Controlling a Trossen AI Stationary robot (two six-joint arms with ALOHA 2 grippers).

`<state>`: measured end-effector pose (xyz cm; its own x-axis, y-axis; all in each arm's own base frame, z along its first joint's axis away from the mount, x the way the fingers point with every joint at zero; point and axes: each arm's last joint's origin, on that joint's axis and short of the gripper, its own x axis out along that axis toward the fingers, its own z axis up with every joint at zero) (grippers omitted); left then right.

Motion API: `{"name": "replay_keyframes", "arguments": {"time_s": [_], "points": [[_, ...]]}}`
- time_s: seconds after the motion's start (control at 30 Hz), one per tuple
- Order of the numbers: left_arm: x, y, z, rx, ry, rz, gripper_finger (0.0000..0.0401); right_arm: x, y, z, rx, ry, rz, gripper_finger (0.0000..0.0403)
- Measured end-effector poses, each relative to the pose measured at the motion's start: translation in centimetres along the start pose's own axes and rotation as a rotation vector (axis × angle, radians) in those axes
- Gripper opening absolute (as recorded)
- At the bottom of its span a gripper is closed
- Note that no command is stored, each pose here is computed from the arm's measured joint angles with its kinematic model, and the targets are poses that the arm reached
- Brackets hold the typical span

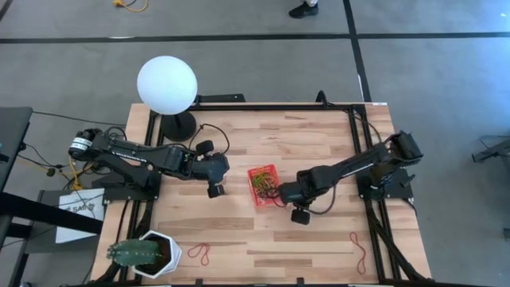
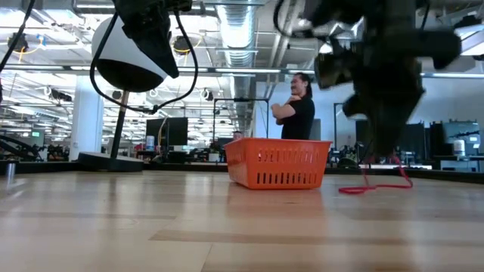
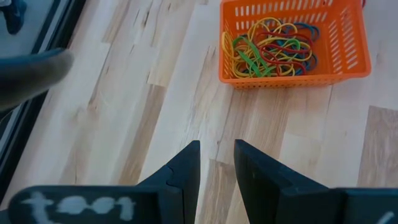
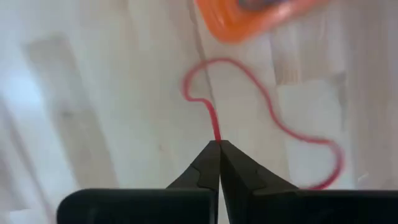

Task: Pick and place items into bin
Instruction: Put the red rubber band into the orange bin

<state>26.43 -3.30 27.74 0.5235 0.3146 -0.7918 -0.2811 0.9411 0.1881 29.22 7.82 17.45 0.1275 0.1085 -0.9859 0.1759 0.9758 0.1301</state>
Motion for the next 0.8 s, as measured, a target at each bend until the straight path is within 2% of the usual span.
{"name": "replay_keyframes", "arguments": {"time_s": [0.13, 0.23, 0.37, 0.5, 0.63, 0.8], "points": [[0.0, 0.0, 0.0, -0.004, -0.002, 0.000, 0.0089, -2.9, 0.9, -0.2, -0.019, -0.119, -0.005, 0.0001], [0.0, 0.0, 0.0, -0.013, -0.003, 0.004, 0.0089, -4.8, 1.2, -0.5, -0.027, -0.249, -0.064, 0.0001], [0.0, 0.1, 0.0, -0.022, -0.017, 0.049, 0.0089, -6.2, 1.3, 0.6, -0.014, -0.481, -0.172, 0.0000], [0.0, 0.1, 0.0, -0.024, -0.020, 0.063, 0.0089, -6.4, 1.7, 2.4, -0.106, -0.630, -0.169, 0.0000], [-0.1, -0.1, 0.0, -0.017, -0.017, 0.060, 0.0089, -6.0, 1.7, 3.4, -0.164, -0.680, -0.185, 0.0000], [-0.3, -0.4, -0.1, -0.015, -0.025, 0.062, 0.0089, -4.3, 0.2, 4.6, -0.131, -0.632, -0.237, 0.0000]]}}
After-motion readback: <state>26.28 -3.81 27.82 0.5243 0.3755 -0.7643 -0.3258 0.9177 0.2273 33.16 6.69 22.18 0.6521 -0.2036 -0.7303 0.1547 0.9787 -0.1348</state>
